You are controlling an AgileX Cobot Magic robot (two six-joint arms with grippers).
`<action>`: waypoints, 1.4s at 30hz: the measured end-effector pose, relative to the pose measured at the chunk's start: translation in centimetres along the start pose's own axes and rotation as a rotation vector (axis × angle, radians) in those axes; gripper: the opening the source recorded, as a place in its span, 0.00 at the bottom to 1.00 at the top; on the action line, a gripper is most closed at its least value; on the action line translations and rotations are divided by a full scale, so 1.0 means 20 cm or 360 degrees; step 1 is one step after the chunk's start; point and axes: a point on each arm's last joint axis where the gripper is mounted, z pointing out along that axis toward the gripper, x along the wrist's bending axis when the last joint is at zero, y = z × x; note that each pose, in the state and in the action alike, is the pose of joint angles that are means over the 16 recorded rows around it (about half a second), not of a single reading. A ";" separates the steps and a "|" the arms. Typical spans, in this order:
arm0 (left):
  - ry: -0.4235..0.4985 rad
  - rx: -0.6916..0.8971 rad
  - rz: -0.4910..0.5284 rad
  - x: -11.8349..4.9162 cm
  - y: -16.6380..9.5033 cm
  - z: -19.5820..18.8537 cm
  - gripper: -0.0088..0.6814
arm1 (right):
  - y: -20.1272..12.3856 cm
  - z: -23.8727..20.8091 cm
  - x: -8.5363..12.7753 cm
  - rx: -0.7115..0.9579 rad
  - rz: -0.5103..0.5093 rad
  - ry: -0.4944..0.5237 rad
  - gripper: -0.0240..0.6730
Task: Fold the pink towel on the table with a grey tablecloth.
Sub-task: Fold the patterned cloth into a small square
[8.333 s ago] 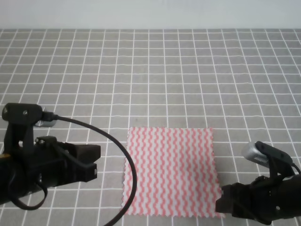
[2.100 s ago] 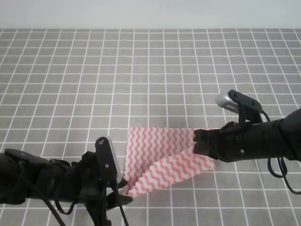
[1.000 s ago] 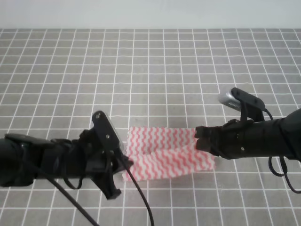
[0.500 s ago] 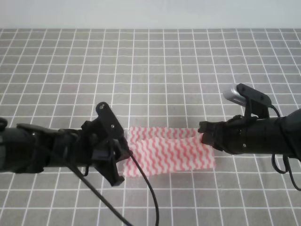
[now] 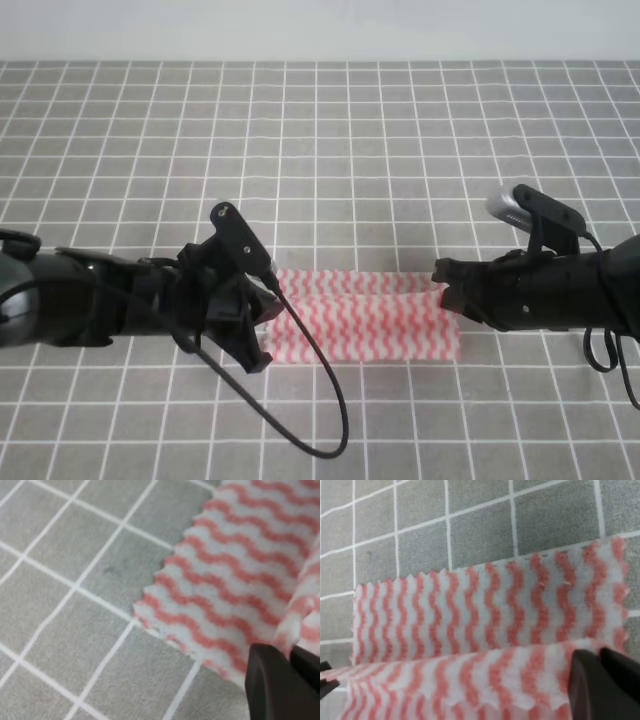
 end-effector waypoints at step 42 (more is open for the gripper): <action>0.0035 0.0031 -0.0064 0.05 -0.01 0.09 0.01 | 0.08 0.10 -0.01 -0.0004 0.0006 -0.0017 0.01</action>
